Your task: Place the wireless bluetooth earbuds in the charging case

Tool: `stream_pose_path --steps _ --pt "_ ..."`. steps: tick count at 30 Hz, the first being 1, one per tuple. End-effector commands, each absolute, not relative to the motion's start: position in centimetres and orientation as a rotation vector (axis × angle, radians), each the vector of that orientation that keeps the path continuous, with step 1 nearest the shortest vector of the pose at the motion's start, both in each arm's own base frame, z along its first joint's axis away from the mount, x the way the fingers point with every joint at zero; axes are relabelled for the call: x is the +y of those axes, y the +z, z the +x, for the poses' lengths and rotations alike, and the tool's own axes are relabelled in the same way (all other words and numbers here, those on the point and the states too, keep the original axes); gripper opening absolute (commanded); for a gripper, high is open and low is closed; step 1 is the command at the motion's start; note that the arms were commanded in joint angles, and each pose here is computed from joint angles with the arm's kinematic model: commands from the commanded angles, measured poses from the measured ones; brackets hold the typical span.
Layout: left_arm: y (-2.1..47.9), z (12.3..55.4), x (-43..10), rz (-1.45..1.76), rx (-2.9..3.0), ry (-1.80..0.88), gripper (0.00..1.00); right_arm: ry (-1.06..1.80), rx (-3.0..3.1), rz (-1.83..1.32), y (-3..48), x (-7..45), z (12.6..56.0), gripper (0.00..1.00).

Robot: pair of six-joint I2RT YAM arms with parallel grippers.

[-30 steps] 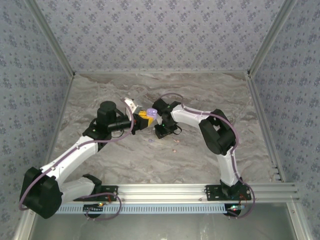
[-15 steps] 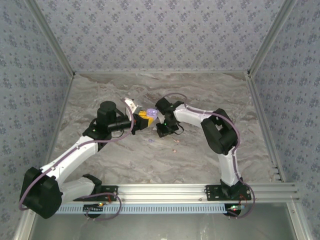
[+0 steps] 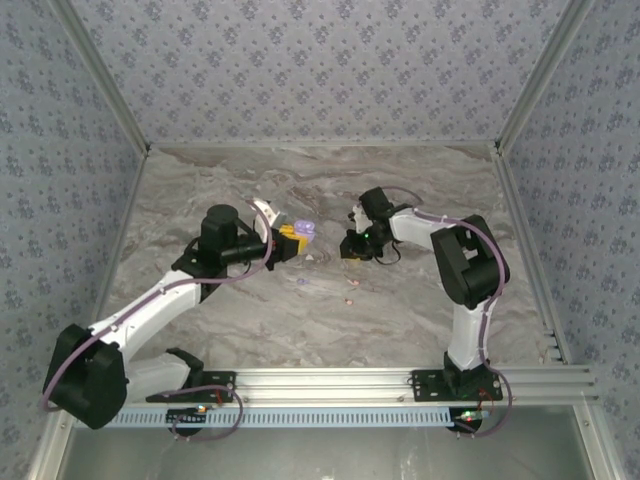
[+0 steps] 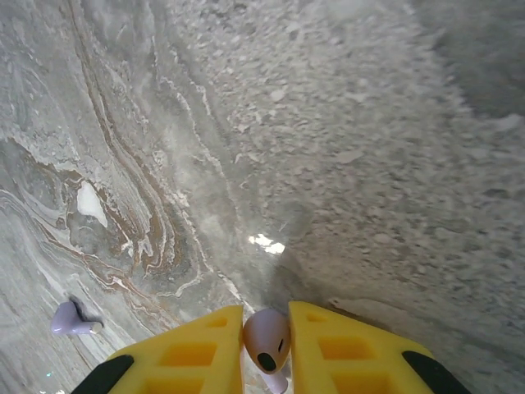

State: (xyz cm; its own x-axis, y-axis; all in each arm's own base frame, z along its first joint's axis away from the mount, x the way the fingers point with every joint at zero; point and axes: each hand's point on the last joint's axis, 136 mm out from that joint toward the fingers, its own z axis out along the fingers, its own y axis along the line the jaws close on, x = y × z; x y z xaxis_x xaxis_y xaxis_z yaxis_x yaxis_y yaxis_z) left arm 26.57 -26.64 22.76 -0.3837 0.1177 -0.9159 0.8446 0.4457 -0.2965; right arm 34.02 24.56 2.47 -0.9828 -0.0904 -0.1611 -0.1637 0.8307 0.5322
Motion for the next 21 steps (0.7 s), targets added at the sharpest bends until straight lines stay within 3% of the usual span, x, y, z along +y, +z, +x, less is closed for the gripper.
stream_pose_path --steps 1,21 --pt "23.0 27.1 -27.1 0.789 1.776 -1.015 0.17 0.954 2.809 -0.145 4.0 24.6 34.6 0.21" --pt "19.6 29.3 -28.0 0.666 1.854 -1.016 0.17 1.068 2.583 -0.117 9.8 22.4 35.6 0.21"
